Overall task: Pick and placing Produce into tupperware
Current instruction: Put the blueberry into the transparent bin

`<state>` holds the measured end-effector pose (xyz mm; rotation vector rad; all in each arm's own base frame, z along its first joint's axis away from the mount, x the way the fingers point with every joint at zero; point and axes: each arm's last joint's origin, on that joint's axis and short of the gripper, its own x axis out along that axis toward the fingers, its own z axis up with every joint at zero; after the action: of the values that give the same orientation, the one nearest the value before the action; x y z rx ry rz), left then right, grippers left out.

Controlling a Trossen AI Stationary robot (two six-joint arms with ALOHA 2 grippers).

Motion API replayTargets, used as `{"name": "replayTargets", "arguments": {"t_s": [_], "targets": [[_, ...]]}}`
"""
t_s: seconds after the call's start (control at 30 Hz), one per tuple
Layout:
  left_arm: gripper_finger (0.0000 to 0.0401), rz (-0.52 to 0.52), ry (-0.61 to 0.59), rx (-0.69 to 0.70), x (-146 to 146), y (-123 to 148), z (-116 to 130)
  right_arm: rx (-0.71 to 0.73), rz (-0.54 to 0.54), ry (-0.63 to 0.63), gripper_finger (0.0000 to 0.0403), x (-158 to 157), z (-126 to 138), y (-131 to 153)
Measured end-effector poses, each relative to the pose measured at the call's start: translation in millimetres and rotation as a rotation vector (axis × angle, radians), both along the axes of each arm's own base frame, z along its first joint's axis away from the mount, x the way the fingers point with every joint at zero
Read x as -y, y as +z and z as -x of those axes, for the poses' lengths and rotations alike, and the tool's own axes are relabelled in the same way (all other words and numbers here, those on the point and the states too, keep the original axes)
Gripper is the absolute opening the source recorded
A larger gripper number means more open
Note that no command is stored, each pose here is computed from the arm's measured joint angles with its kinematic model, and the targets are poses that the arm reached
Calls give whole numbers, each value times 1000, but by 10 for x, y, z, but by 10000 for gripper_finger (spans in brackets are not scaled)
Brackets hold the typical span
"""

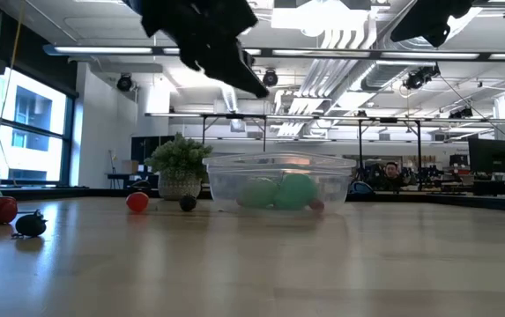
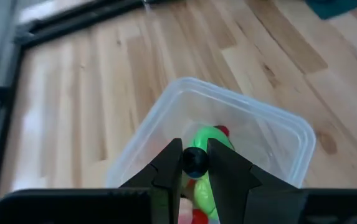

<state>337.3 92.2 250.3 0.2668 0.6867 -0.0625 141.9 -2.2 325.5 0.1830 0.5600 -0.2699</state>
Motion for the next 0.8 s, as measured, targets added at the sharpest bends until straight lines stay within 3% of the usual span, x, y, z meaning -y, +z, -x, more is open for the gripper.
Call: {"name": "replayTargets", "arguments": {"t_s": [0.37,0.57,0.8], "targets": [[60,37,-25,-194,-90,-577,-323,0,0,0,25,0,1,0],[60,23,-19,-240,-112,-755,-366,0,0,-1,25,1,0,0],[60,17,-24,-249,-110,-768,-363,0,0,0,25,0,0,0]]}}
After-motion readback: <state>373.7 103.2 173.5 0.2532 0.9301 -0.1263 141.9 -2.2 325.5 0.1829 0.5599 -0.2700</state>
